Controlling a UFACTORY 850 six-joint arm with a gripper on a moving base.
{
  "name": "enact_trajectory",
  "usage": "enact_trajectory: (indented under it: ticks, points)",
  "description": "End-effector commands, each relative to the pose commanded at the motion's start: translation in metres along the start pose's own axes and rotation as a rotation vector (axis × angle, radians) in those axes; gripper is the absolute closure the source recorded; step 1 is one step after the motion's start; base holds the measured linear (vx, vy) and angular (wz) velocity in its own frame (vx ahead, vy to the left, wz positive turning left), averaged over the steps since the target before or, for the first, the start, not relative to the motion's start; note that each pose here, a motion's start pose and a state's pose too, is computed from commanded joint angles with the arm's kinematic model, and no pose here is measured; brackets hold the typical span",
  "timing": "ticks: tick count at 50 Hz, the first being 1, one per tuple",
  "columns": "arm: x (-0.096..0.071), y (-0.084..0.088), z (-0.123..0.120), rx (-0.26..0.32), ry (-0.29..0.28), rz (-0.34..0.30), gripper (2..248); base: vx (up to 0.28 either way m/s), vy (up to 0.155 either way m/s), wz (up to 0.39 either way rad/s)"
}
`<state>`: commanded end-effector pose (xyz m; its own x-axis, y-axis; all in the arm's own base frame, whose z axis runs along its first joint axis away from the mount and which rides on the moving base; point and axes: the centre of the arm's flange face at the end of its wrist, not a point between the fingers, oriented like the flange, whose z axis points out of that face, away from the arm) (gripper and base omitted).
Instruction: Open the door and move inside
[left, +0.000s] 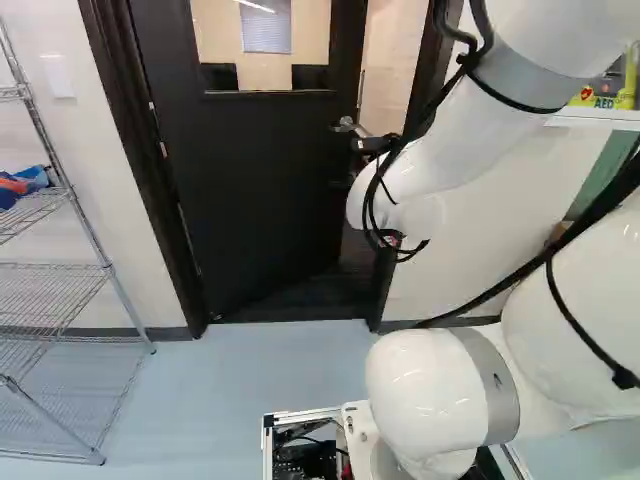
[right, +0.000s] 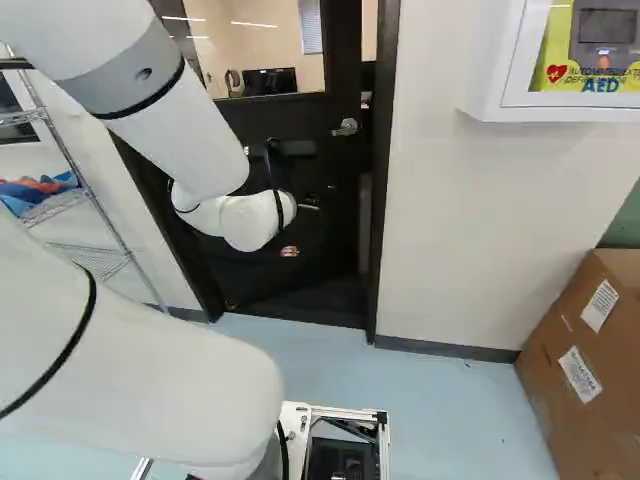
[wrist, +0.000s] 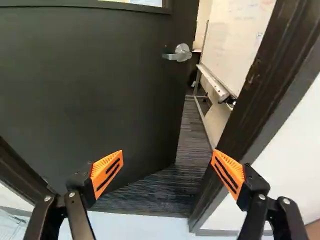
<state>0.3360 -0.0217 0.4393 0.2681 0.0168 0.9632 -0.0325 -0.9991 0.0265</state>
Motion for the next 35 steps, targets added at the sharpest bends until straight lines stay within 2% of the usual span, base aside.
enact_trajectory:
  ticks: [18, 35]
  points:
    - [0.0, 0.0, 0.0, 0.0, 0.0, 0.0, 3, 0.129, 0.052, 0.187]
    - [0.0, 0.0, 0.0, 0.0, 0.0, 0.0, 3, 0.137, 0.041, 0.001]
